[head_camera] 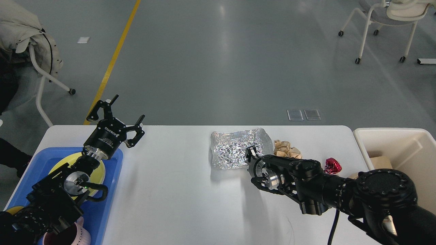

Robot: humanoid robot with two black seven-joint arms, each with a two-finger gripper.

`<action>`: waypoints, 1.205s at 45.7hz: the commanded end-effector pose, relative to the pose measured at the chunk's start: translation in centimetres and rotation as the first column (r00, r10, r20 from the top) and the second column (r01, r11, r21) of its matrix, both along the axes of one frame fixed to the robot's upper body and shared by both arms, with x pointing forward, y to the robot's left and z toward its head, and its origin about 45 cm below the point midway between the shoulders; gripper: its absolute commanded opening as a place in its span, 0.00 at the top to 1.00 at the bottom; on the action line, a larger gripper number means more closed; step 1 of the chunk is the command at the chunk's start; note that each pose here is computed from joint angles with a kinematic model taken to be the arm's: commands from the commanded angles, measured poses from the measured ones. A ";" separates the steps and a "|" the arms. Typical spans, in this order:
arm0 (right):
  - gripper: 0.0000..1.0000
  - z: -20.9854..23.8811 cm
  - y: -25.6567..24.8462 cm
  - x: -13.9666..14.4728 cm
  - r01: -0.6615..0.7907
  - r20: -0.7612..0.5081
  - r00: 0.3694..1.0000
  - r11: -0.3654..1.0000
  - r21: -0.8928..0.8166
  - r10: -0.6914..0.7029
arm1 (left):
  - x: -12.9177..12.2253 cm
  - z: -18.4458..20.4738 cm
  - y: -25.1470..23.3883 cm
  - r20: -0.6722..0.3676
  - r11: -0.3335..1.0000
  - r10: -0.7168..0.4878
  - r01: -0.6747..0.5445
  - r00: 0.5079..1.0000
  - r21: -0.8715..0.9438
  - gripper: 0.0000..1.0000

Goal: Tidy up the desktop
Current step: 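Grasp the clear bag of crumpled foil with the right gripper, then lift the foil bag and drop it into the white bin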

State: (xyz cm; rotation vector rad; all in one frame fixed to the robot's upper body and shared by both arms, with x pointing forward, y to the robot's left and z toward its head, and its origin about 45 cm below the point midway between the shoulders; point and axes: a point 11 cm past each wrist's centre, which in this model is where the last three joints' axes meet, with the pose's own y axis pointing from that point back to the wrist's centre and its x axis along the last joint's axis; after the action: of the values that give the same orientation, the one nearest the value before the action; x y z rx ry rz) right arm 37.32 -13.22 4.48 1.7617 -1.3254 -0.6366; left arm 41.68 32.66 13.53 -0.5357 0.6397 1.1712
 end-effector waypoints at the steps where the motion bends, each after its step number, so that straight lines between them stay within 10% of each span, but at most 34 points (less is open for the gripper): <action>1: 1.00 0.0 -0.2 0.1 -0.011 0.004 1.000 1.000 -0.006 0.011 | 0.0 0.0 0.0 0.000 1.000 0.000 0.000 1.000 0.000 0.00; 18: 1.00 4.6 -2.0 3.2 -0.105 0.063 0.993 0.994 0.005 0.105 | 0.0 0.0 0.0 0.001 1.000 -0.001 0.001 1.000 -0.001 0.00; 30: 1.00 20.4 -13.7 9.0 -0.355 0.143 0.902 0.889 -0.289 0.407 | 0.0 0.0 0.0 0.001 1.000 -0.001 0.001 1.000 -0.001 0.00; 41: 1.00 34.5 -20.9 6.7 -0.638 -0.063 0.700 0.584 -0.502 0.711 | 0.0 0.0 0.0 0.000 1.000 0.000 0.000 1.000 0.000 0.00; 55: 1.00 32.8 -31.4 4.4 -0.622 -0.251 0.737 0.483 -0.616 0.628 | 0.0 0.0 0.0 -0.001 1.000 -0.001 0.001 1.000 0.001 0.00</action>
State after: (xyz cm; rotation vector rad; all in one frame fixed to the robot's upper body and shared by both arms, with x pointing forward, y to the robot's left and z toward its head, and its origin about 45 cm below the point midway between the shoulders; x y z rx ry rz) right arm 42.79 -39.76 39.39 1.5575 -0.6503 0.3195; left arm 41.68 32.66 13.54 -0.5359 0.6396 1.1709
